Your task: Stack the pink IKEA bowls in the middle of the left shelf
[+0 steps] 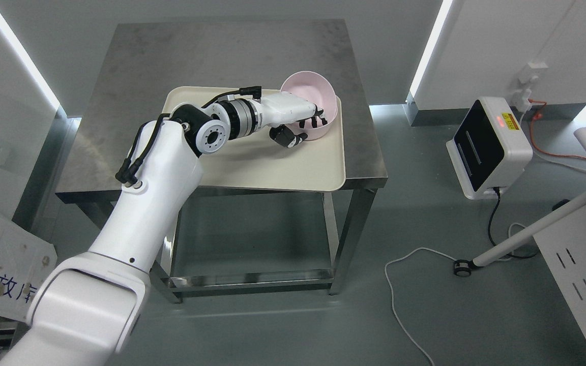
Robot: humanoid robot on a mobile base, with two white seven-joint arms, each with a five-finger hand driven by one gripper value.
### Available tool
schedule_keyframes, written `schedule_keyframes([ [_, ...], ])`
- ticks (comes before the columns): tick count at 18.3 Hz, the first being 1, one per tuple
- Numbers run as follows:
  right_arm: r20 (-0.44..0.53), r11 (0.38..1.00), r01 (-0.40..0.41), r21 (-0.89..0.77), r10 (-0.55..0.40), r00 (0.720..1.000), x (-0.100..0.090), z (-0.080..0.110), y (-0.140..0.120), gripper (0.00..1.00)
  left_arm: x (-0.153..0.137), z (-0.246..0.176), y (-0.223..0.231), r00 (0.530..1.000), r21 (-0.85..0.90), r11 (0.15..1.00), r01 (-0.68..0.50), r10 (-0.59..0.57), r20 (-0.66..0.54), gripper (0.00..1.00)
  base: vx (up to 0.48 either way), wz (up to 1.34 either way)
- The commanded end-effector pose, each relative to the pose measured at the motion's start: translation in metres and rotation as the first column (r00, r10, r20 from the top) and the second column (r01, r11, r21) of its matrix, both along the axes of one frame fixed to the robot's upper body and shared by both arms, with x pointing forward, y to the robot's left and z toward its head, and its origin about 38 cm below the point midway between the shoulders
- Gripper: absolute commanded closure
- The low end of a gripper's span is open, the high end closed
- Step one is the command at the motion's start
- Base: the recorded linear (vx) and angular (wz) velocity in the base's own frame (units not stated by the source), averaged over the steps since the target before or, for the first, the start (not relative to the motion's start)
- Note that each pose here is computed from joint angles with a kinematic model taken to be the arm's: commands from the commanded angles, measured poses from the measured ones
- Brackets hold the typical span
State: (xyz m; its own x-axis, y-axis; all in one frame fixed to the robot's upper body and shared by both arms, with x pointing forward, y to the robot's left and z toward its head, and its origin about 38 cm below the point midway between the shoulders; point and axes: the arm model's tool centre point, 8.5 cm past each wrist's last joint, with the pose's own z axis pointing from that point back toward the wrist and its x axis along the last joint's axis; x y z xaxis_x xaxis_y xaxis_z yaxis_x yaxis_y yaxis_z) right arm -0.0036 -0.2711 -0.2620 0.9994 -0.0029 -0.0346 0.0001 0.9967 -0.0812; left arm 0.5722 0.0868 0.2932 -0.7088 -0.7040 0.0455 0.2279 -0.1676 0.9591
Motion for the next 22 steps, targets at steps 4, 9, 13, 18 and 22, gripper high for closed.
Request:
schedule_keyframes([
  [4,0.007,1.0,0.01,-0.018,-0.01,1.0,-0.007,0.001,-0.011,0.0,-0.005,0.087,0.06,0.982,-0.295,0.955,-0.017,0.072,0.174,0.99,0.0,0.0],
  [9,0.005,1.0,0.01,-0.018,-0.01,1.0,-0.007,0.001,-0.011,0.0,-0.007,0.093,0.088,0.975,-0.373,0.928,-0.005,0.088,0.204,0.99,0.0,0.0],
  [13,0.005,1.0,0.011,-0.018,-0.011,1.0,-0.007,0.001,-0.011,0.0,-0.021,0.11,0.139,0.959,-0.417,0.908,0.033,0.089,0.269,0.99,0.0,0.0],
  [18,0.005,1.0,0.01,-0.018,-0.01,1.0,-0.007,0.001,-0.011,0.0,-0.062,0.109,0.191,0.936,-0.429,0.899,0.084,0.077,0.344,0.98,0.0,0.0],
  [22,0.005,1.0,0.01,-0.018,-0.01,1.0,-0.007,0.001,-0.011,0.0,-0.09,0.082,0.214,0.94,-0.474,0.872,0.121,0.052,0.336,0.98,0.0,0.0],
])
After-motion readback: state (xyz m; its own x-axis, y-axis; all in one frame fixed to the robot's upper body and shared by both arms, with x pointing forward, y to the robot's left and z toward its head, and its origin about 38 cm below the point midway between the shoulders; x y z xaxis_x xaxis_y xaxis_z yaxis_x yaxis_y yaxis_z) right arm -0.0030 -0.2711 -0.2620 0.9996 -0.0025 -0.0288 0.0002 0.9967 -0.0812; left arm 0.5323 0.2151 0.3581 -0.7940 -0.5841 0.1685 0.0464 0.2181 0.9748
